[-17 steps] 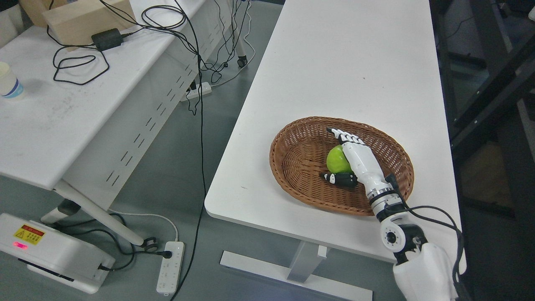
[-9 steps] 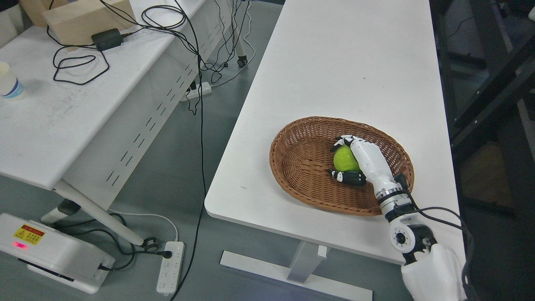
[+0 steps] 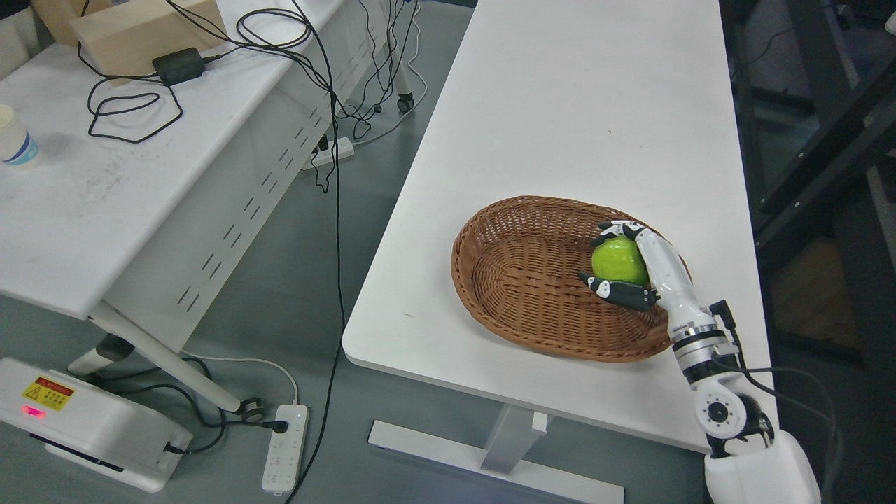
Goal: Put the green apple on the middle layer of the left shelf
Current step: 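Close the right hand fingers around the green apple, then lift the green apple out of the basket with the right hand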
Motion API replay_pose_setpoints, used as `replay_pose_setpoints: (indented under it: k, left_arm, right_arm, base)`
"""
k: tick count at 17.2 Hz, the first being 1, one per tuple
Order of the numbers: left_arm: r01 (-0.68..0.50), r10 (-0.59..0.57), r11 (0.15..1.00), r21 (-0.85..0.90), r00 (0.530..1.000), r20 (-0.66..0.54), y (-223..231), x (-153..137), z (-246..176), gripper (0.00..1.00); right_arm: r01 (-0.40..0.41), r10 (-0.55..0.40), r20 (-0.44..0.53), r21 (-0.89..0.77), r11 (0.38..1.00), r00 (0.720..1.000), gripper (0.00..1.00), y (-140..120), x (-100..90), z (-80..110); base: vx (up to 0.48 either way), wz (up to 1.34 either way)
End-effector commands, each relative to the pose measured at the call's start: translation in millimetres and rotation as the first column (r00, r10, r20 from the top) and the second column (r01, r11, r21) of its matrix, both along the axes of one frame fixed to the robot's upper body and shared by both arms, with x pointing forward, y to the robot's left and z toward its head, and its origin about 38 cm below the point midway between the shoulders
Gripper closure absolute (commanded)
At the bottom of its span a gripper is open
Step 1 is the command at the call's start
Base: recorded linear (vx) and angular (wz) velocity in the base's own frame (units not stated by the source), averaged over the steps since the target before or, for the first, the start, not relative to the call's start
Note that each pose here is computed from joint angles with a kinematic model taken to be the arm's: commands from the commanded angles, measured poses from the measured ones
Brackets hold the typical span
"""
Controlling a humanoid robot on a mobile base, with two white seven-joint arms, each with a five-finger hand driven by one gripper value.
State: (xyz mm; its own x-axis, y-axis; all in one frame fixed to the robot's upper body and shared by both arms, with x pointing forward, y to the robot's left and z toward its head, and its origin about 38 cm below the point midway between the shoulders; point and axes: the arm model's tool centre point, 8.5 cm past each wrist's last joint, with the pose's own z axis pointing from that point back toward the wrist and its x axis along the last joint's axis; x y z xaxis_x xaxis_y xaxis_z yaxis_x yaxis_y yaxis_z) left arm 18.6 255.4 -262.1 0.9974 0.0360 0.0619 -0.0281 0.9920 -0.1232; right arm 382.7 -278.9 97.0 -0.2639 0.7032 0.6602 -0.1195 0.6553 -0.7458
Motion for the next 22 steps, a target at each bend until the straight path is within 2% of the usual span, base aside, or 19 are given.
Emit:
replay_pose_setpoints:
  k: [1,5,7,9,12,16,22]
  left_arm:
    - [-0.001,0.001,1.000,0.018,1.000,-0.010,11.3,-6.0,0.7,0.00]
    - [-0.001,0.001,1.000,0.017,1.000,-0.010,11.2,-6.0,0.7,0.00]
    - [-0.001,0.001,1.000,0.018,1.000,-0.010,11.3,-6.0,0.7,0.00]
    - [0.000,0.001,1.000,0.017,1.000,-0.008,11.2,-5.9,0.7,0.00]
    - [-0.001,0.001,1.000,0.017,1.000,-0.010,11.2,-6.0,0.7,0.00]
    - [-0.001,0.001,1.000,0.018,1.000,-0.010,11.3,-6.0,0.7,0.00]
    - [-0.001,0.001,1.000,0.018,1.000,-0.010,11.3,-6.0,0.7,0.00]
  right_arm:
    - [0.070,-0.085,0.071,0.200,0.977,0.994,1.00,-52.4,-19.8,44.3]
    - [0.076,-0.113,0.083,0.354,0.932,0.990,1.00,-67.9,-40.9,45.9]
    - [0.059,-0.114,0.110,0.411,0.910,0.987,1.00,-60.2,-53.5,36.2]
    - [0.067,-0.129,0.111,0.444,0.893,0.985,1.00,-53.5,-55.8,31.9]
    - [0.121,-0.207,0.111,0.519,0.846,0.972,1.00,-50.1,-59.7,24.9]
    - [0.186,-0.277,0.084,0.552,0.813,0.957,1.00,-48.9,-69.6,12.2]
    - [0.218,-0.283,0.034,0.553,0.804,0.959,1.00,-41.2,-79.2,-4.7]
  base:
    - [0.000,0.00]
    - [-0.005,-0.01]
    - [-0.020,-0.02]
    - [-0.029,-0.08]
    - [-0.024,-0.10]
    - [-0.020,-0.09]
    - [-0.021,-0.02]
